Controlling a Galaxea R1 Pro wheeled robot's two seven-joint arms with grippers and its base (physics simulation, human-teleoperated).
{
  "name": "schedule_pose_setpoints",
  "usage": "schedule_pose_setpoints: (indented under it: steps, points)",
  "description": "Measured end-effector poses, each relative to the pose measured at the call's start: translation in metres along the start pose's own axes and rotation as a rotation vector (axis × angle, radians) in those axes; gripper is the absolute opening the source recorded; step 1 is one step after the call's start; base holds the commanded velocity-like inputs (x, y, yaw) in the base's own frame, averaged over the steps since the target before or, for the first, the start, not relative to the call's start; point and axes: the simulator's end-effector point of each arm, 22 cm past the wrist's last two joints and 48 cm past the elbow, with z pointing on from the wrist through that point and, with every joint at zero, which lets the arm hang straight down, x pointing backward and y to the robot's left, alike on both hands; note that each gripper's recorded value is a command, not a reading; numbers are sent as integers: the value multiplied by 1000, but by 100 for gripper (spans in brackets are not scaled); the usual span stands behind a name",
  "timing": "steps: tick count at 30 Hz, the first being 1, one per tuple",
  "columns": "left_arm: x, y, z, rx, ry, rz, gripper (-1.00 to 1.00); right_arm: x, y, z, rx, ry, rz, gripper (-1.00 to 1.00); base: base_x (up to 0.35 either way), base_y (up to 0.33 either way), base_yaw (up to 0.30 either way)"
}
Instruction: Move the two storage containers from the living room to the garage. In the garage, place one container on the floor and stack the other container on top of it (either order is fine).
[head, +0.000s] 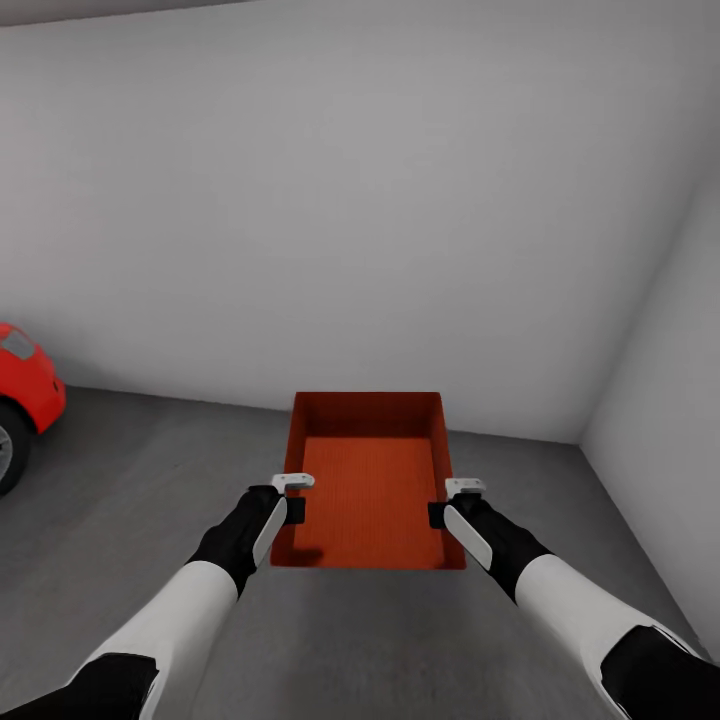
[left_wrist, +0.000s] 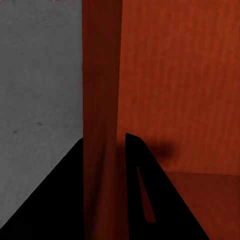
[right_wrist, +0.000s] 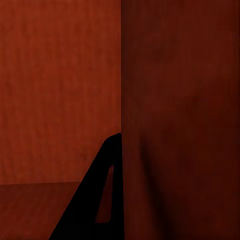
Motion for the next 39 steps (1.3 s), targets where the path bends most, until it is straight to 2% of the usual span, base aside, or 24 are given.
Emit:
schedule_pose_setpoints:
  steps: [6, 34, 39]
  points:
    - [0, 0, 0, 0, 0, 0, -100, 0, 0, 0, -1, 0, 0, -100, 269, 0, -162]
    - [0, 0, 0, 0, 1, 0, -100, 0, 0, 0, 0, 1, 0, -100, 322, 0, -3]
    - [0, 0, 0, 0, 0, 0, -100, 0, 0, 0, 0, 0, 0, -100, 323, 0, -121]
